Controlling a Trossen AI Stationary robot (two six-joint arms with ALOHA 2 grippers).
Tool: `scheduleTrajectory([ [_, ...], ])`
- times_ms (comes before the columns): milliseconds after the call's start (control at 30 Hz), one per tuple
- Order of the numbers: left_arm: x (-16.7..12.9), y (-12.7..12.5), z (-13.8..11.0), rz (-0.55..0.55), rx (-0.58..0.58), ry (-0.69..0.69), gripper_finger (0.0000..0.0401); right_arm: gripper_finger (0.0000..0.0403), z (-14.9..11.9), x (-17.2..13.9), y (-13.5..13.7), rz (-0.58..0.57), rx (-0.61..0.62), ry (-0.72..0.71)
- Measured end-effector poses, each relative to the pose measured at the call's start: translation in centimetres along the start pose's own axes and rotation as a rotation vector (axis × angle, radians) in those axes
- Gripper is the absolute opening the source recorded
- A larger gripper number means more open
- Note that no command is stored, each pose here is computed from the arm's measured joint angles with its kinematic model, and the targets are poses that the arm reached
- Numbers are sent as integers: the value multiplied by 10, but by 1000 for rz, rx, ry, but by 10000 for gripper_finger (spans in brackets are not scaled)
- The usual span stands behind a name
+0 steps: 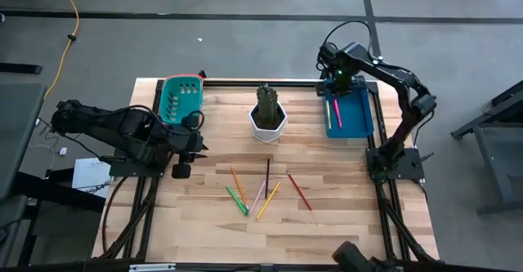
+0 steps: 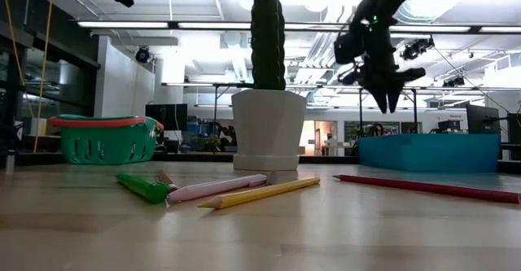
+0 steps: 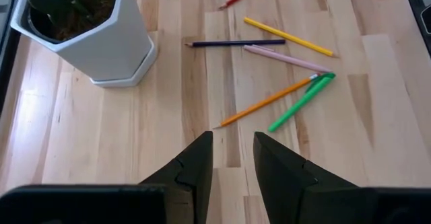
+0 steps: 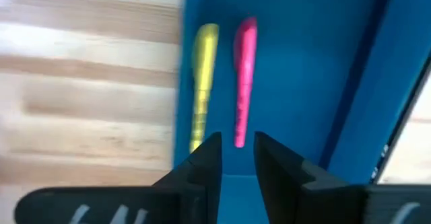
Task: Sort pens & pencils
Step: Put the green pen into the blue bin
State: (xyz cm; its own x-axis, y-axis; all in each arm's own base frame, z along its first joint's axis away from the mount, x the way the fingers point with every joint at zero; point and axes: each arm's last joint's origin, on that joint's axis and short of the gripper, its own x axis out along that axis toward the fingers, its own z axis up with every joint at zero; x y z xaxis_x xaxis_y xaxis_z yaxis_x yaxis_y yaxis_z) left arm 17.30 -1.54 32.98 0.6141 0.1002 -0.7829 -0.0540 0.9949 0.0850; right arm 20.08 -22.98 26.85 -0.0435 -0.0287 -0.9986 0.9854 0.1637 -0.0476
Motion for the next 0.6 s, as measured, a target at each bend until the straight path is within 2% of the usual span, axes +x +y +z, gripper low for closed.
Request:
scheduleTrajectory([
  [267,0,0,1,-8,-12,-11,97,78,-35,-60,6,225,-61,-286],
  [600,0,-2,2,-71,-31,-11,97,78,-115,-103,25,426,-257,-347],
])
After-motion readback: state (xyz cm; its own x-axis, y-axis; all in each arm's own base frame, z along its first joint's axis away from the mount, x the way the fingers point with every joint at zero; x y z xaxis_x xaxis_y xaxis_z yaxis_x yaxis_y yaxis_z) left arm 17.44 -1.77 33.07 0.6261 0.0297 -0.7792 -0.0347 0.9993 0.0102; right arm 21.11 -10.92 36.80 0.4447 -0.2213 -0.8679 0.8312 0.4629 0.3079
